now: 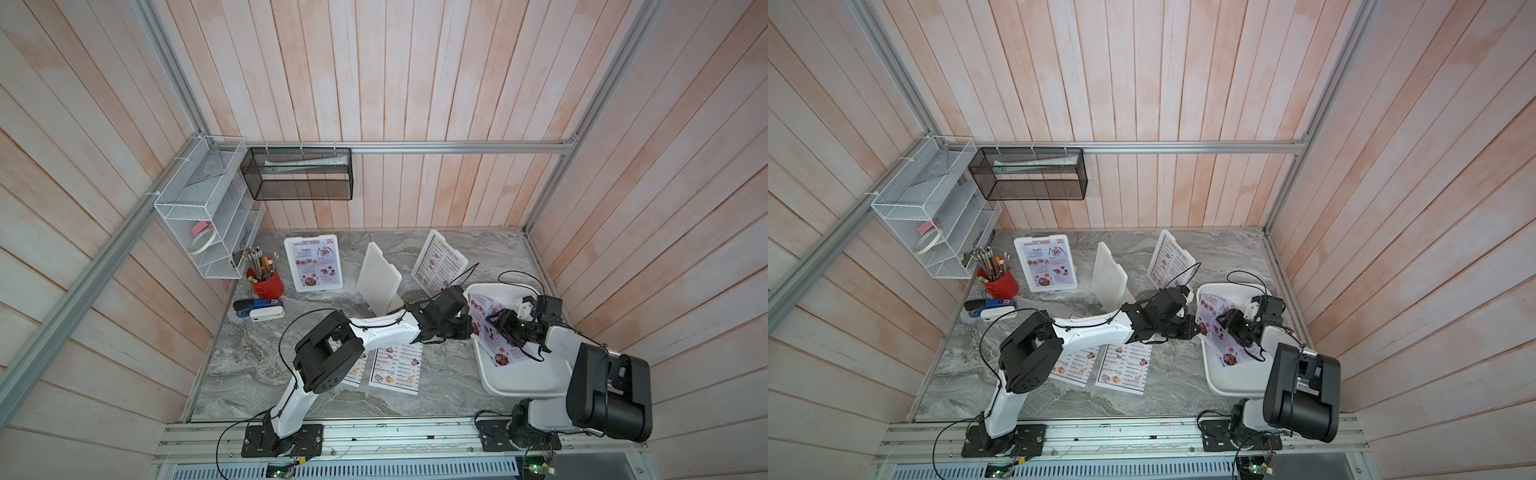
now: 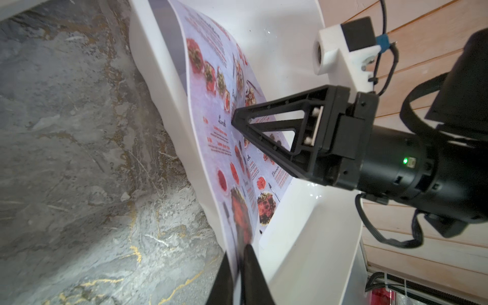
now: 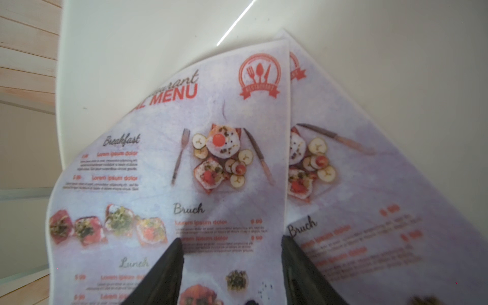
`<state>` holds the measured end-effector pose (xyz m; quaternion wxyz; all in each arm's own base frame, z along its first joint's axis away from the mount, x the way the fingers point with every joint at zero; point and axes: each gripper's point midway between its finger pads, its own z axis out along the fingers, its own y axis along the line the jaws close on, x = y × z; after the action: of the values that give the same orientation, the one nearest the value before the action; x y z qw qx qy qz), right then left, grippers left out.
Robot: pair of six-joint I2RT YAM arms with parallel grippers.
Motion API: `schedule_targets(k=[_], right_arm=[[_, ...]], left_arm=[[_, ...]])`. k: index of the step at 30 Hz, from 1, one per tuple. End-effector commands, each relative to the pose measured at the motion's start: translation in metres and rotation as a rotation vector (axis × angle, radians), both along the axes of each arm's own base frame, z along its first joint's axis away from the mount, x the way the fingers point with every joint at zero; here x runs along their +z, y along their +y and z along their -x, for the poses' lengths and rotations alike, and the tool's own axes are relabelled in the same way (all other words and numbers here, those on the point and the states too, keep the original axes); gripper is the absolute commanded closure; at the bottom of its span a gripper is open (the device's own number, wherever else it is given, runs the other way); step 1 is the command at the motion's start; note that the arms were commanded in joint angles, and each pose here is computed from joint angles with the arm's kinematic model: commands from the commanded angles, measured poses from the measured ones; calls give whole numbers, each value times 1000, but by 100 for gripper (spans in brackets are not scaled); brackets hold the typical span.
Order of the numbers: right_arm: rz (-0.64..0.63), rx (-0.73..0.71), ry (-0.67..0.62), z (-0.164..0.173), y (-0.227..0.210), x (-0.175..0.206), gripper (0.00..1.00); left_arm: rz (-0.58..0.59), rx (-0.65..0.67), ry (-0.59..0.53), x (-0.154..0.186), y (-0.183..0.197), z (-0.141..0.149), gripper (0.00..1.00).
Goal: Replace the menus in the menu holders
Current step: Pick up the menu from the storage box.
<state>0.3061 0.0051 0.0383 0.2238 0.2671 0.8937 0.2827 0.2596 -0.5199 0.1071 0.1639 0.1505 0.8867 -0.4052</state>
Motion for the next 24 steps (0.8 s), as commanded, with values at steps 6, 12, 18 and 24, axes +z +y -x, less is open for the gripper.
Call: schedule_targets(k=[6,12,18,24], right_arm=[[13,18,-12,-7,0,17,38],[34,28,-247,-36,-3,102,35],[-100,157,-598,-36,30,206,35],[-208,354,-894,-1,65,300,34]], left_arm=[[64,-32,-75,28,-9,-9,100],[110,-57,-218,90,3,-11,100],[123,-22,-381,163,45,-27,100],[203,8,-515,243,102,-43,100]])
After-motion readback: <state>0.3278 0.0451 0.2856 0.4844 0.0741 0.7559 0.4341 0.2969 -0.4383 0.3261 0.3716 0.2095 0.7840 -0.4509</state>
